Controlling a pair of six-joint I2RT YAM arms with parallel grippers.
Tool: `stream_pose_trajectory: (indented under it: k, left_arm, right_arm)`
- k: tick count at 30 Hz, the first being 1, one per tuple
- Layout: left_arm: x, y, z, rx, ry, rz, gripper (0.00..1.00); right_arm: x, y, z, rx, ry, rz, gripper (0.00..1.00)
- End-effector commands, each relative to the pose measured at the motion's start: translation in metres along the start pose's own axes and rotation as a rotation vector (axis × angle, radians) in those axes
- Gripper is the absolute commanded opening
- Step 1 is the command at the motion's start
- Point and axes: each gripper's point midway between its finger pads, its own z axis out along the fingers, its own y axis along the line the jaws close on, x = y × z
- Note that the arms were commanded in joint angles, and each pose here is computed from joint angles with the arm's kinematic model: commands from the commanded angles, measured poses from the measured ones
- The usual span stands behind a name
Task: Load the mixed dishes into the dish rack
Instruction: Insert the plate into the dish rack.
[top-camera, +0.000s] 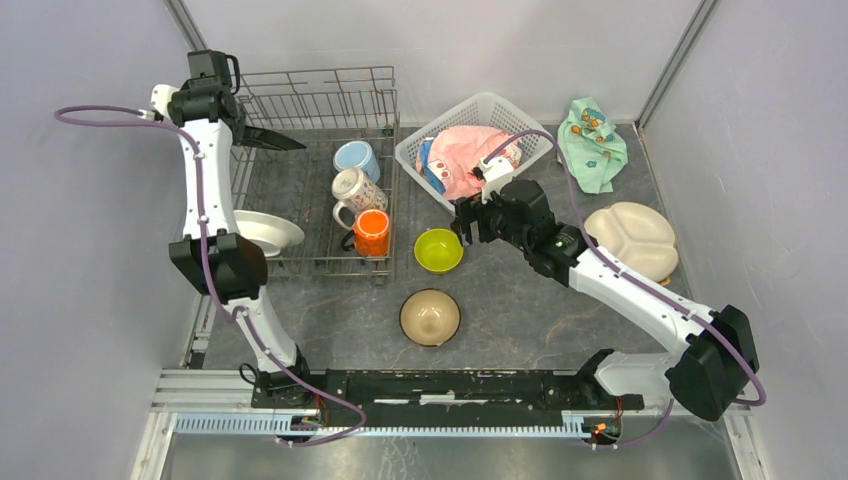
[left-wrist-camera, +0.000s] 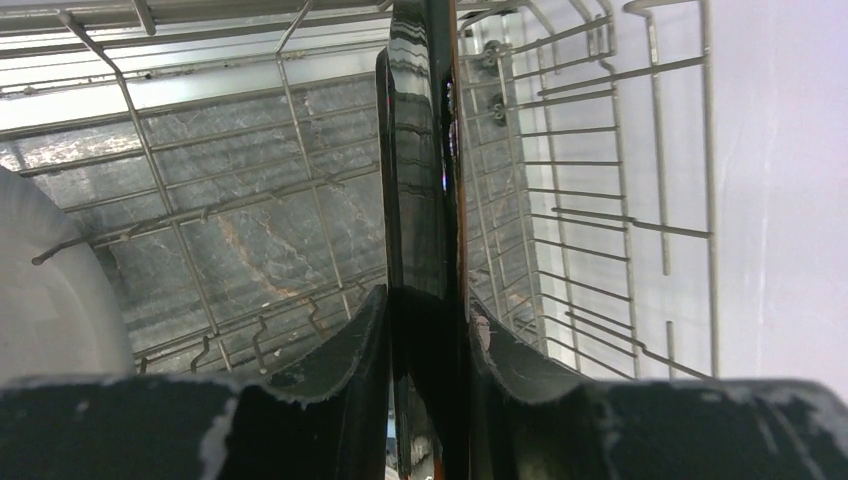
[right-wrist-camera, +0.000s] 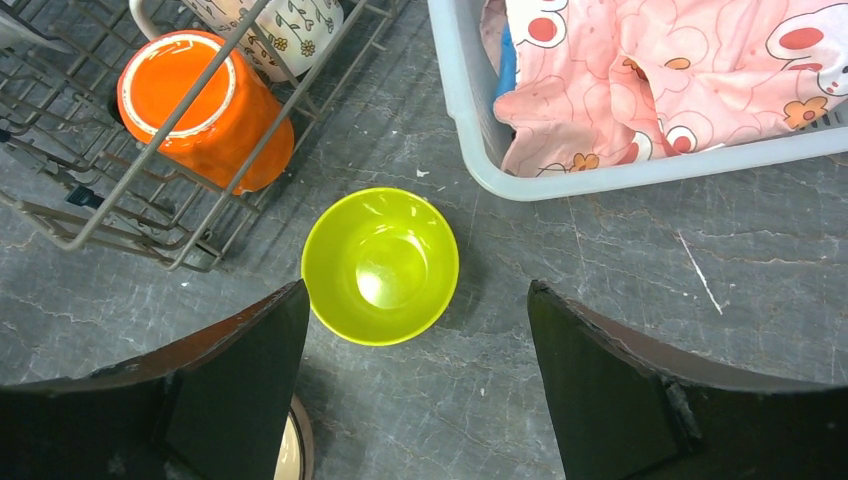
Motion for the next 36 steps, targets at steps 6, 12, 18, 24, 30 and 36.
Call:
stream_pose_trajectory:
  k: [6,12,18,24,30,36]
  left_arm:
    - [-0.041,-0.05,-0.022,0.173,-0.125,-0.146,0.02]
    - [-0.03,-0.05,-0.006,0.157,-0.108,-0.119,0.02]
    - [-0.02,-0.052,0.009,0.152,-0.09,-0.079,0.02]
    - [-0.021,-0.06,0.008,0.185,-0.082,-0.06,0.02]
    - [-0.035,-0.065,-0.009,0.232,-0.1,-0.03,0.02]
    - [-0.041,-0.066,-0.013,0.252,-0.102,0.0,0.02]
  right_arm:
    - [-0.002,-0.01,0.005,0.028,-0.005,-0.021,0.87]
    - [-0.004,-0.012,0.005,0.037,-0.004,-0.025,0.87]
    - [-0.002,-0.016,0.004,0.05,-0.001,-0.022,0.87]
    - [-0.002,-0.016,0.005,0.052,-0.002,-0.02,0.87]
    - [-0.004,-0.016,0.005,0.047,-0.007,-0.019,0.87]
    - [-0.005,-0.015,0.005,0.044,-0.01,-0.019,0.87]
